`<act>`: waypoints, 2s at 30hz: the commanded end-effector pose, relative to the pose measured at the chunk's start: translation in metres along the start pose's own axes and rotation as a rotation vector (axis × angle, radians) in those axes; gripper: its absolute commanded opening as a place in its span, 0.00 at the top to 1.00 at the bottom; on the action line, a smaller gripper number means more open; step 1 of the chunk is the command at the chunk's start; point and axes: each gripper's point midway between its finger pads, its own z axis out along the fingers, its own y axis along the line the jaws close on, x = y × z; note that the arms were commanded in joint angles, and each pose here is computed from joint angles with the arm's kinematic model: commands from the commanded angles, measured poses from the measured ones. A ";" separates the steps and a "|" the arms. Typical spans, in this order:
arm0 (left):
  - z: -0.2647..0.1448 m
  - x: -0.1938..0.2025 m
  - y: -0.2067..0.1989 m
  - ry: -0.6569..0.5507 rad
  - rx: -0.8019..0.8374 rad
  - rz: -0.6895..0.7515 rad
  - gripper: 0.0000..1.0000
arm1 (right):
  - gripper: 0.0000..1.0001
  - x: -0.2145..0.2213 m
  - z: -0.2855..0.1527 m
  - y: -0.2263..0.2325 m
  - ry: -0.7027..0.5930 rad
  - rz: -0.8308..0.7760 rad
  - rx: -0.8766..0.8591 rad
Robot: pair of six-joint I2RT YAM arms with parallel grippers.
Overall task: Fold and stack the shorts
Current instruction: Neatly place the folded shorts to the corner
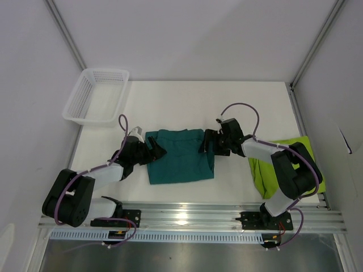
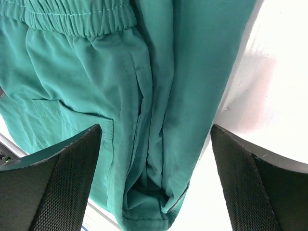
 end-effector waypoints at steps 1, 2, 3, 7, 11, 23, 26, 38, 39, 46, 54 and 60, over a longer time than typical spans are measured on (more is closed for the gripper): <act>-0.007 0.034 0.040 0.104 -0.149 0.012 0.10 | 0.05 0.010 -0.001 -0.011 0.026 0.018 0.025; -0.007 0.033 0.040 0.099 -0.151 0.011 0.10 | 0.06 0.011 -0.001 -0.013 0.025 0.020 0.019; -0.006 0.032 0.039 0.095 -0.146 0.011 0.10 | 0.08 0.012 0.001 -0.014 0.031 0.029 0.015; -0.004 0.033 0.039 0.100 -0.142 0.012 0.22 | 0.31 0.013 0.009 -0.007 0.051 0.039 -0.046; 0.000 0.032 0.036 0.100 -0.124 0.017 0.43 | 0.50 0.010 0.014 0.000 0.046 0.047 -0.083; 0.022 0.032 0.010 0.129 -0.054 0.019 1.00 | 0.99 0.006 0.014 0.010 0.062 -0.017 -0.014; 0.022 0.032 0.007 0.130 -0.060 0.026 1.00 | 1.00 -0.009 -0.003 -0.004 0.022 -0.011 0.076; 0.021 0.051 -0.133 0.077 0.097 0.084 1.00 | 1.00 -0.053 -0.114 -0.058 -0.155 0.106 0.349; 0.022 0.055 -0.143 0.077 0.105 0.090 1.00 | 1.00 -0.054 -0.128 -0.061 -0.174 0.121 0.360; 0.031 0.088 -0.254 0.070 0.229 0.155 1.00 | 1.00 -0.065 -0.209 -0.128 -0.339 0.295 0.525; 0.043 0.130 -0.336 0.059 0.372 0.194 1.00 | 1.00 -0.070 -0.276 -0.192 -0.479 0.474 0.694; 0.061 0.164 -0.385 0.064 0.445 0.299 1.00 | 1.00 -0.070 -0.317 -0.227 -0.598 0.583 0.844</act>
